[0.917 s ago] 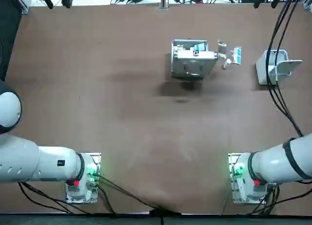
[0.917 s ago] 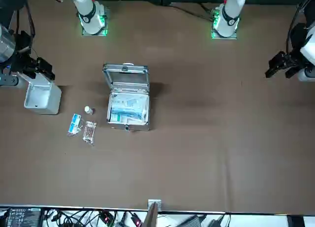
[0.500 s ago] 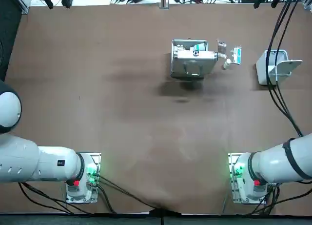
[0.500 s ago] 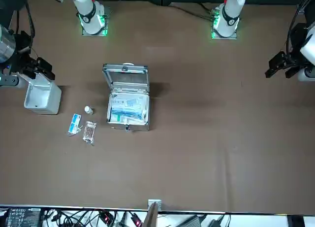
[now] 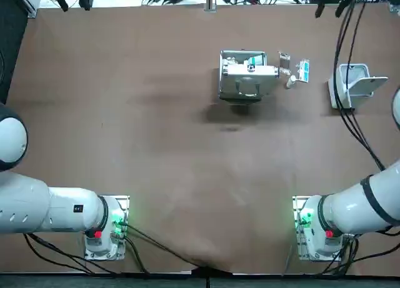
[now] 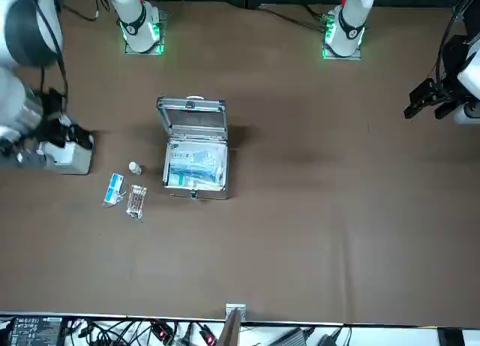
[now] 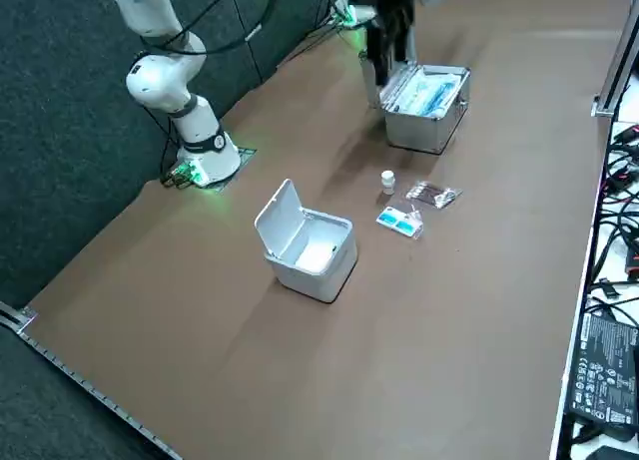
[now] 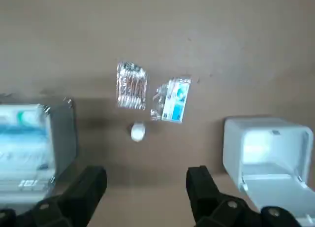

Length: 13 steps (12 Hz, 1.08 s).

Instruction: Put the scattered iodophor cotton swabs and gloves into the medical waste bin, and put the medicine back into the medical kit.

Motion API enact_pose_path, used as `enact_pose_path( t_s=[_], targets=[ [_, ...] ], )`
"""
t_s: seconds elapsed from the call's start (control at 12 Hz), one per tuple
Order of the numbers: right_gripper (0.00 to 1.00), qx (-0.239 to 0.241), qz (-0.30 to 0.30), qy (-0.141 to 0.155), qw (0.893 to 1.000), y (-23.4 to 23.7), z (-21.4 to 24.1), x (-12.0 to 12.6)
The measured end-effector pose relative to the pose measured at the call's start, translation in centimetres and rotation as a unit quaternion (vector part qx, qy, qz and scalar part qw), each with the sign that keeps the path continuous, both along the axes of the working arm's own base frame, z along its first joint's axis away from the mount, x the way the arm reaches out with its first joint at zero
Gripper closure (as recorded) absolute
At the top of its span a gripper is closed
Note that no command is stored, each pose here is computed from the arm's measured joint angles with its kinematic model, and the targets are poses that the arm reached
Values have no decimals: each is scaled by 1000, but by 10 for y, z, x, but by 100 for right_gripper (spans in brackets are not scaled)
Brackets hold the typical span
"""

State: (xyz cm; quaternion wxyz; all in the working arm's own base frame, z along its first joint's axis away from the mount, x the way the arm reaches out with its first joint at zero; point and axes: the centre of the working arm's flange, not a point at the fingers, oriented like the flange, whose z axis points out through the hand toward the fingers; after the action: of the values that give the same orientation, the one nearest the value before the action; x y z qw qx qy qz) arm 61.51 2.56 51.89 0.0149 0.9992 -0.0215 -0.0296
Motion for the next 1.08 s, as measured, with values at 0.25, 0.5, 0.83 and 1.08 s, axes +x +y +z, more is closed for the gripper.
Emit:
enact_pose_path(
  t_s=[0.25,0.5,0.83,1.08],
  targets=[
    [0,-12,-34,-8,999,-13,-107,48],
    [7,-20,-57,-16,998,-30,-189,70],
    [26,-25,-68,-12,997,-45,-260,76],
    [33,-27,-68,-16,997,-47,-284,75]
  ],
)
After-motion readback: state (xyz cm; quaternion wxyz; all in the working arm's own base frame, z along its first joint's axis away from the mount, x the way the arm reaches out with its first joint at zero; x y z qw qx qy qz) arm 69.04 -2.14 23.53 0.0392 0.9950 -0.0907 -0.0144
